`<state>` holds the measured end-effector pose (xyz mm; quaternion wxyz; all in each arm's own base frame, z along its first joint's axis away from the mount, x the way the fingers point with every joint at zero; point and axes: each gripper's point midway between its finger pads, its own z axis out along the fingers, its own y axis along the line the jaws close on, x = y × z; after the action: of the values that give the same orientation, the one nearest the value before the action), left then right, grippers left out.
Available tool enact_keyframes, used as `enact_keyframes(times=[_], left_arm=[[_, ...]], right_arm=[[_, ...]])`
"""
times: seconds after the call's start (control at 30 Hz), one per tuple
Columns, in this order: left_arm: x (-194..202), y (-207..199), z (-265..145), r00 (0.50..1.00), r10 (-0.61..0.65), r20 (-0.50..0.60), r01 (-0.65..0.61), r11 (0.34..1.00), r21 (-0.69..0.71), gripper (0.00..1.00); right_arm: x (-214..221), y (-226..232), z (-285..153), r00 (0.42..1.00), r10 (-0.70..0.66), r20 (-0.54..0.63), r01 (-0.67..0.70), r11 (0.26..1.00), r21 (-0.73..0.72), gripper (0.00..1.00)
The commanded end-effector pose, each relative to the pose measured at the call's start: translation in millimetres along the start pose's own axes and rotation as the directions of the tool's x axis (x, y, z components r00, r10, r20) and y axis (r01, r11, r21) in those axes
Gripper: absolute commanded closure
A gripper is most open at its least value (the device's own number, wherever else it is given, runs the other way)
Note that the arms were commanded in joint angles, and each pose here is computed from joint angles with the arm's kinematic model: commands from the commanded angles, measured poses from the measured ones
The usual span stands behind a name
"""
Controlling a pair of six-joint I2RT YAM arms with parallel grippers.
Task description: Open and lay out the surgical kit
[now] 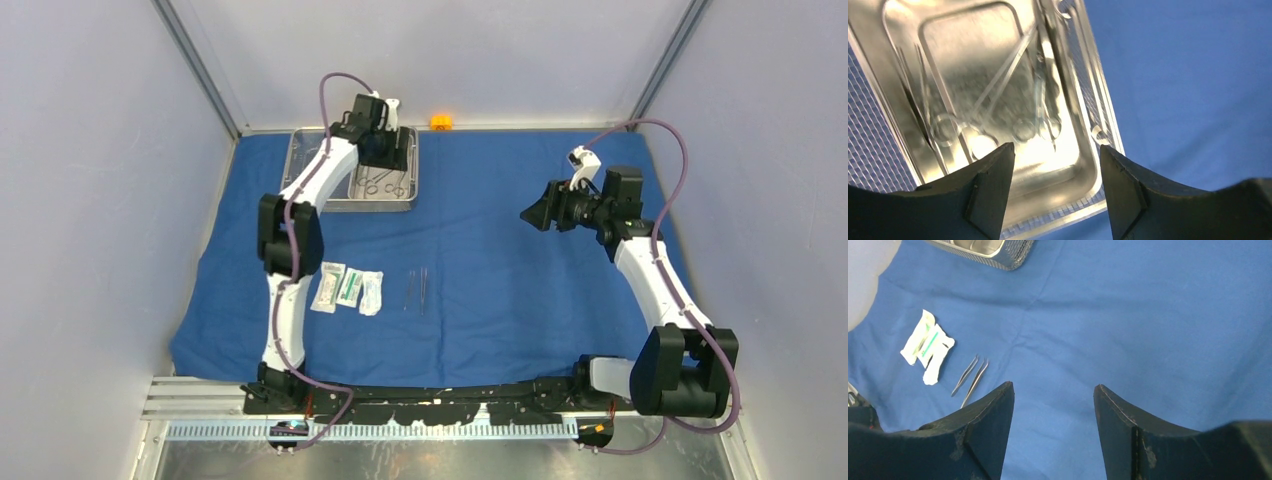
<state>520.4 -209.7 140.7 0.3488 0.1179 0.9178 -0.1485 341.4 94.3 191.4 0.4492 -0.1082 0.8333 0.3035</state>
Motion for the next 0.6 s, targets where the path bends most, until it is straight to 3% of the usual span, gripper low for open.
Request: enact_keyframes(times=[0.0, 0.2, 0.57], left_arm=[[-13, 33, 21, 0.998, 0.050, -0.048, -0.053, 0.997, -0.051, 0.36], [-9, 62, 53, 0.995, 0.044, -0.088, -0.049, 0.997, -0.065, 0.37], [-6, 78, 40, 0.990, 0.098, -0.098, -0.106, 0.992, -0.074, 0.35]], right_arm=[[-11, 3, -2, 0.999, -0.048, 0.002, 0.048, 0.999, -0.005, 0.36], [-2, -5, 2, 0.997, -0.059, -0.041, 0.060, 0.998, 0.005, 0.36], [13, -19, 11, 0.991, -0.053, -0.126, 0.056, 0.998, 0.014, 0.36]])
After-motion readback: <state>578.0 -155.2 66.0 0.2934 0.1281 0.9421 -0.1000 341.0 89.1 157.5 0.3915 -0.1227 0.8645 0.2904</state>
